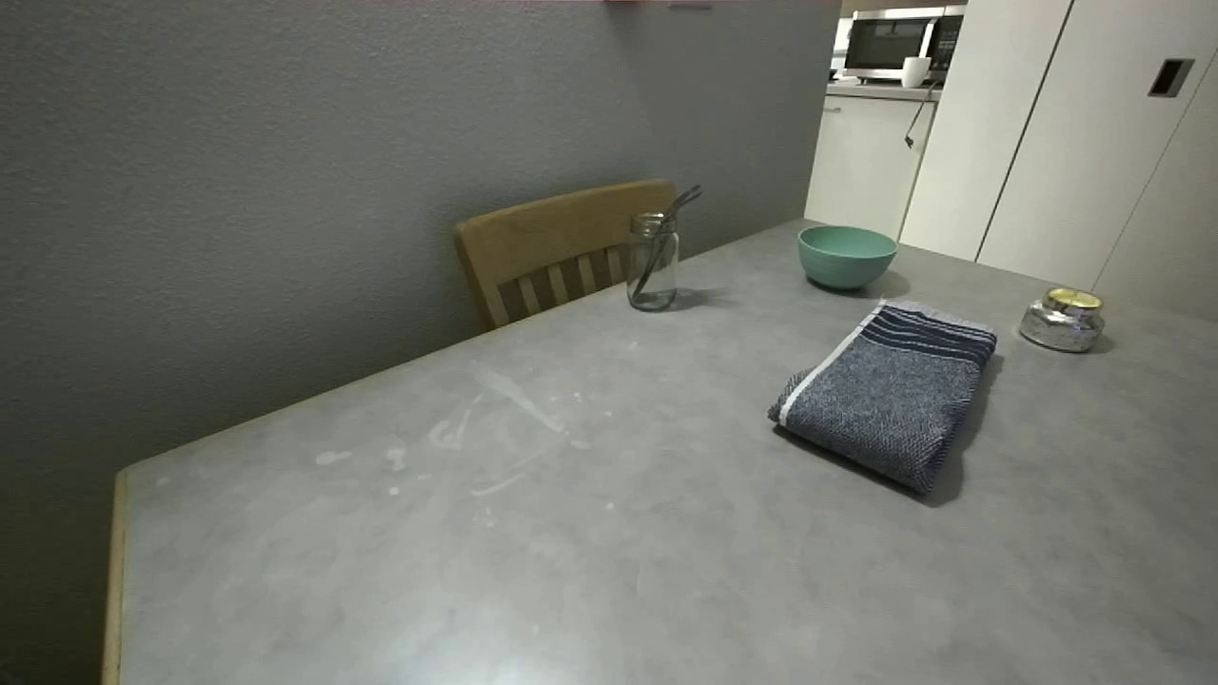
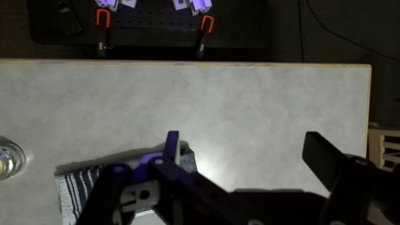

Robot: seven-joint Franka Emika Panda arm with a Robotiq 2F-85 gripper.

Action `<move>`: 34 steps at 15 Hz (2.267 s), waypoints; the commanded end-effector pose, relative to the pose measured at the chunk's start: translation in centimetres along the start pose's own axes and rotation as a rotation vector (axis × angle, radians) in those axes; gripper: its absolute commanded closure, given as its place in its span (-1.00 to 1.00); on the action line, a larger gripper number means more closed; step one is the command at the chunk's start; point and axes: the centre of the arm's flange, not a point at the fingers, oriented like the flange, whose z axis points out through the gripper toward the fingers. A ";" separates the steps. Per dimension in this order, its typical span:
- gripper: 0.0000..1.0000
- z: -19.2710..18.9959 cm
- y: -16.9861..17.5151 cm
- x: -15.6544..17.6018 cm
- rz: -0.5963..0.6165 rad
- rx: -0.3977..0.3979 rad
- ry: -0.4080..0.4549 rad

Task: Unfold the towel once from right to left

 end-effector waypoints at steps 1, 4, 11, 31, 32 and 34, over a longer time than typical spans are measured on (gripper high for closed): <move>-1.00 1.0 4.1 1.9 0.007 0.002 0.007; -1.00 0.4 7.8 3.4 -0.031 0.063 -0.005; -1.00 0.9 12.9 4.9 -0.025 0.132 -0.006; -1.00 6.1 24.3 16.9 0.104 -0.064 0.177; -1.00 6.1 22.7 15.2 0.111 -0.066 0.189; -1.00 7.0 23.7 16.1 0.118 -0.069 0.169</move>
